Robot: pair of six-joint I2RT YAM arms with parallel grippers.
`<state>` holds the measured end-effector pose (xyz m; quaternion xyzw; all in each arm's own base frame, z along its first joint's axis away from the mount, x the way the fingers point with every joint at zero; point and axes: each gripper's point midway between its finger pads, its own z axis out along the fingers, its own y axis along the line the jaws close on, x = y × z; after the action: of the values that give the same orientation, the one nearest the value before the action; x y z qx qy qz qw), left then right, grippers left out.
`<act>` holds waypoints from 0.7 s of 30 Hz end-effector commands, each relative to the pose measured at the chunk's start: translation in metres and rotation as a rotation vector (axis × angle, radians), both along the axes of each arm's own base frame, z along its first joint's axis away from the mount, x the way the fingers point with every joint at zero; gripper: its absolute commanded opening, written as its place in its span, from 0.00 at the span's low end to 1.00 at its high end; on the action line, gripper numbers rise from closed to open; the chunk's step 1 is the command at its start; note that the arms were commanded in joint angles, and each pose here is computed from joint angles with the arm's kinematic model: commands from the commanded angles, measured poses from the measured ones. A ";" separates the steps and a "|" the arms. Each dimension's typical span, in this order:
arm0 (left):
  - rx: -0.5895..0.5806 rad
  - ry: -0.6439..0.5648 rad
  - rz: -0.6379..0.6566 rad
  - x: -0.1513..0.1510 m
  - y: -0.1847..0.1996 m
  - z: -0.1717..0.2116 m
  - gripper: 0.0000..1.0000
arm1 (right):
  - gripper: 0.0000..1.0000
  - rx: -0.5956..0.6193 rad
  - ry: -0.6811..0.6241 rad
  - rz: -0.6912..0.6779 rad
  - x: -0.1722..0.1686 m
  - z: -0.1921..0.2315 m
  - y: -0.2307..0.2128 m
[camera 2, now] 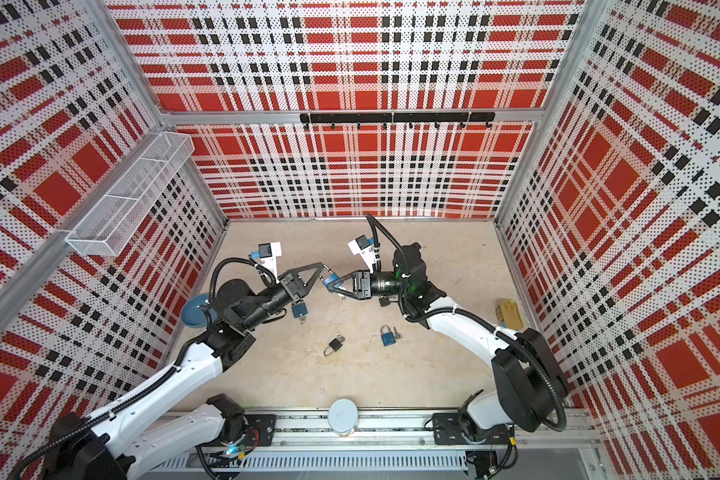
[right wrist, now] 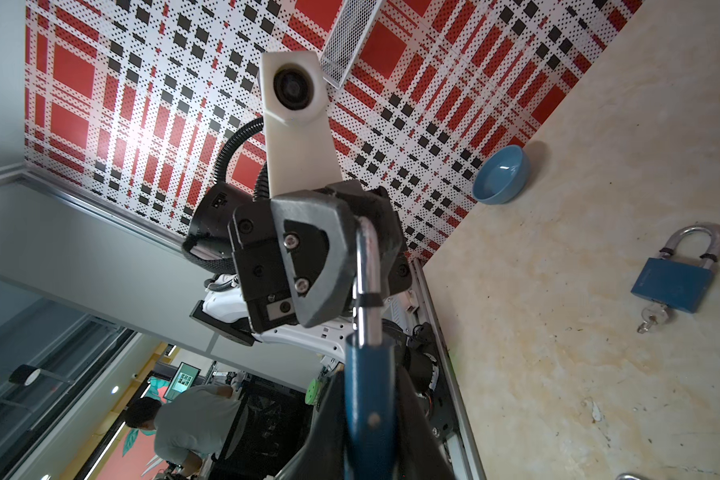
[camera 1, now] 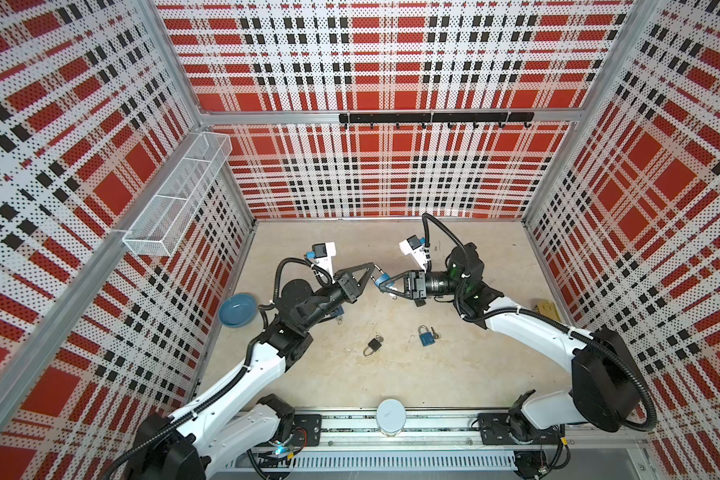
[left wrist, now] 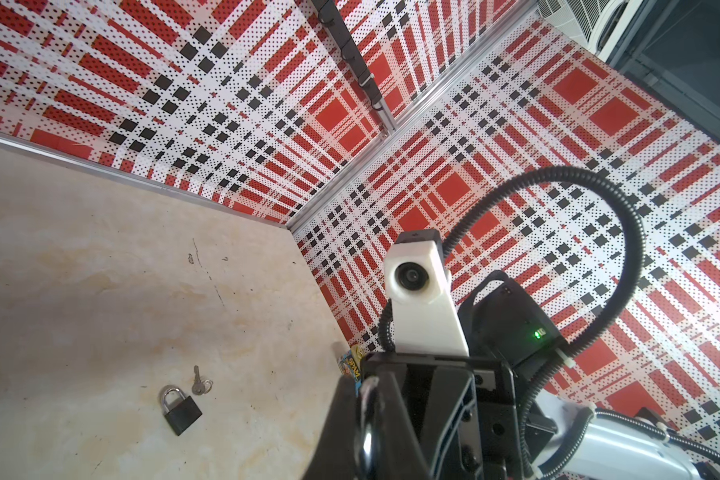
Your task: Lock with the key
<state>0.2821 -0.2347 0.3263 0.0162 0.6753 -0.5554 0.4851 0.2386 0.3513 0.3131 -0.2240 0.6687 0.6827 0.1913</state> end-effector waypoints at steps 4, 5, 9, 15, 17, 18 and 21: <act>0.174 0.176 -0.061 -0.005 -0.013 -0.084 0.00 | 0.00 0.181 -0.239 0.095 -0.030 0.064 -0.001; 0.173 0.175 -0.067 -0.005 -0.015 -0.084 0.00 | 0.00 0.181 -0.241 0.091 -0.029 0.064 -0.001; 0.171 0.182 -0.088 -0.009 -0.019 -0.086 0.00 | 0.00 0.165 -0.238 0.072 -0.025 0.060 0.000; 0.168 0.200 -0.133 -0.020 -0.028 -0.091 0.00 | 0.00 0.126 -0.253 0.040 -0.021 0.055 0.000; 0.174 0.214 -0.137 -0.024 -0.030 -0.097 0.00 | 0.00 0.129 -0.258 0.037 -0.021 0.057 -0.001; 0.176 0.219 -0.138 -0.026 -0.031 -0.100 0.00 | 0.00 0.130 -0.259 0.032 -0.021 0.057 -0.002; 0.183 0.238 -0.134 -0.031 -0.031 -0.109 0.00 | 0.00 0.131 -0.261 0.025 -0.020 0.059 -0.003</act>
<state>0.2812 -0.2413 0.3057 0.0053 0.6808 -0.5525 0.4808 0.2395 0.3497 0.2966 -0.2255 0.6869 0.6671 0.1795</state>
